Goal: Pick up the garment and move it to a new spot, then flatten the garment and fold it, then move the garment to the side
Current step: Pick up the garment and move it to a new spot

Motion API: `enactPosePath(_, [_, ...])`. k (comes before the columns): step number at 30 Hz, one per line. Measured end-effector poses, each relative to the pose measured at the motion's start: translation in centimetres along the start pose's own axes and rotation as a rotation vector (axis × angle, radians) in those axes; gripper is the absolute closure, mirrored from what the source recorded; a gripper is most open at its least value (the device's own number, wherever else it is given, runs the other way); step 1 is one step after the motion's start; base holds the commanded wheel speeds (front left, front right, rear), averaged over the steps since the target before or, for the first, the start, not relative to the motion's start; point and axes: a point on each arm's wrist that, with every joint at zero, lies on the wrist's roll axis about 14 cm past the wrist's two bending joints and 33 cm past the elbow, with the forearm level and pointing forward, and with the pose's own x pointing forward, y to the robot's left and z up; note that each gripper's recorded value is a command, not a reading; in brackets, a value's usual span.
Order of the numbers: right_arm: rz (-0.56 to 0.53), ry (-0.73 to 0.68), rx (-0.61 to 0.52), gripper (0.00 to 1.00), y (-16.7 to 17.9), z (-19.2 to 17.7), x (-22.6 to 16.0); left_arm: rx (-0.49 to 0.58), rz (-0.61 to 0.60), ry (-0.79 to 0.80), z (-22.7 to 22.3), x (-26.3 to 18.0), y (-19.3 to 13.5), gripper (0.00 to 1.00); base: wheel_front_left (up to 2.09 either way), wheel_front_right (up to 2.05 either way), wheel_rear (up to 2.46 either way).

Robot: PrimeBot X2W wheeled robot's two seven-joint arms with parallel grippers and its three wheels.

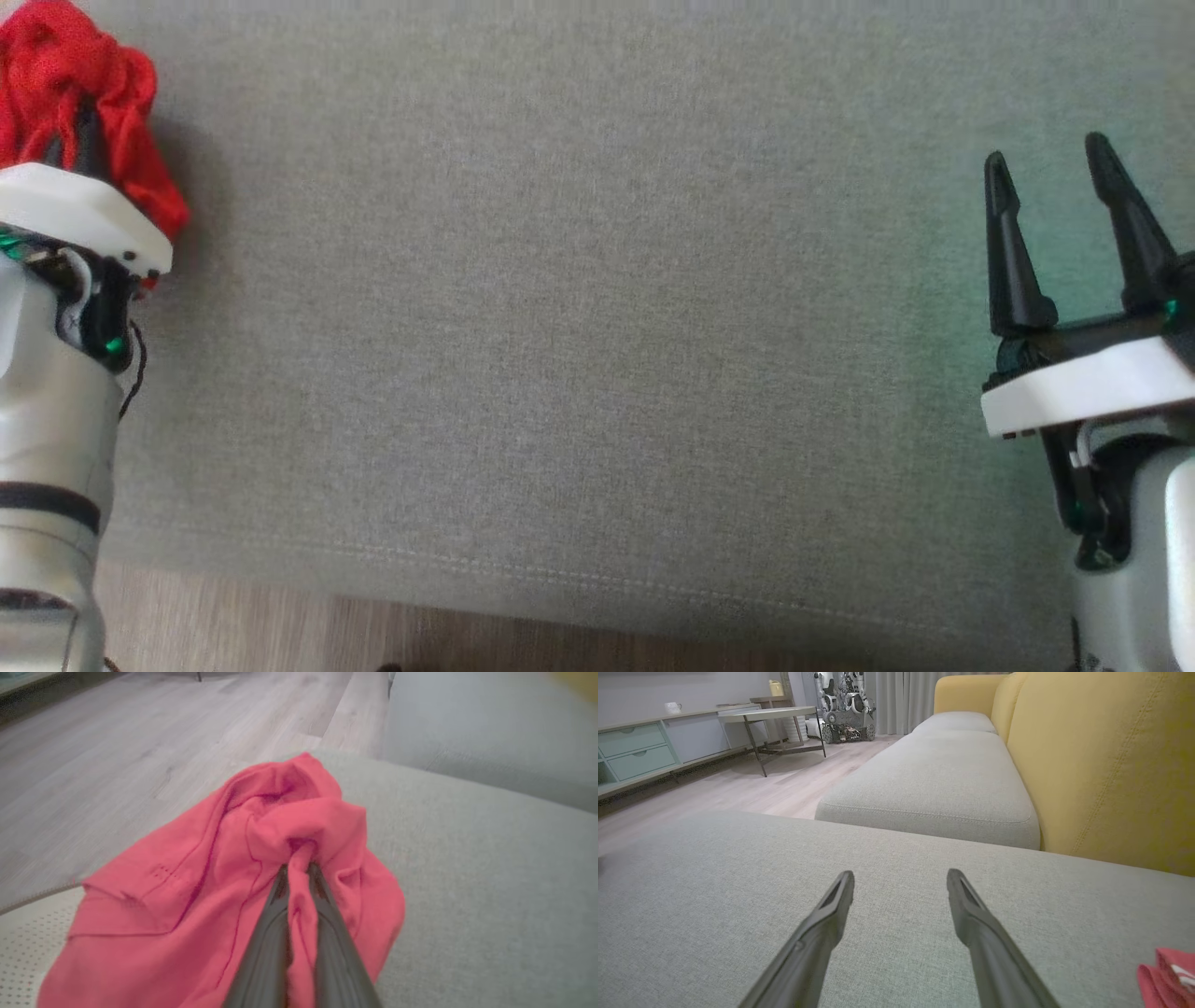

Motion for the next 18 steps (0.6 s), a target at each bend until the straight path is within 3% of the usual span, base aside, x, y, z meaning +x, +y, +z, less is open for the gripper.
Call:
enactPosePath(3, [-0.008, -0.024, 0.004, 0.0, 0.0, 0.8, -0.6, -0.012, -0.019, -0.057, 1.8, -0.5, -0.3, 1.0, 0.0, 0.0, 0.0])
enactPosePath(8, [-0.027, -0.074, 0.02, 0.0, 0.2, 2.7, -2.9, 0.0, -0.071, -0.294, 8.1, -3.9, -1.3, 1.0, 0.0, 0.0, 0.0])
enactPosePath(18, [-0.088, -0.121, 0.029, 0.0, -0.6, 4.3, -7.8, 0.032, -0.183, -0.397, 7.1, -11.1, -5.7, 1.0, 0.0, 0.0, 0.0])
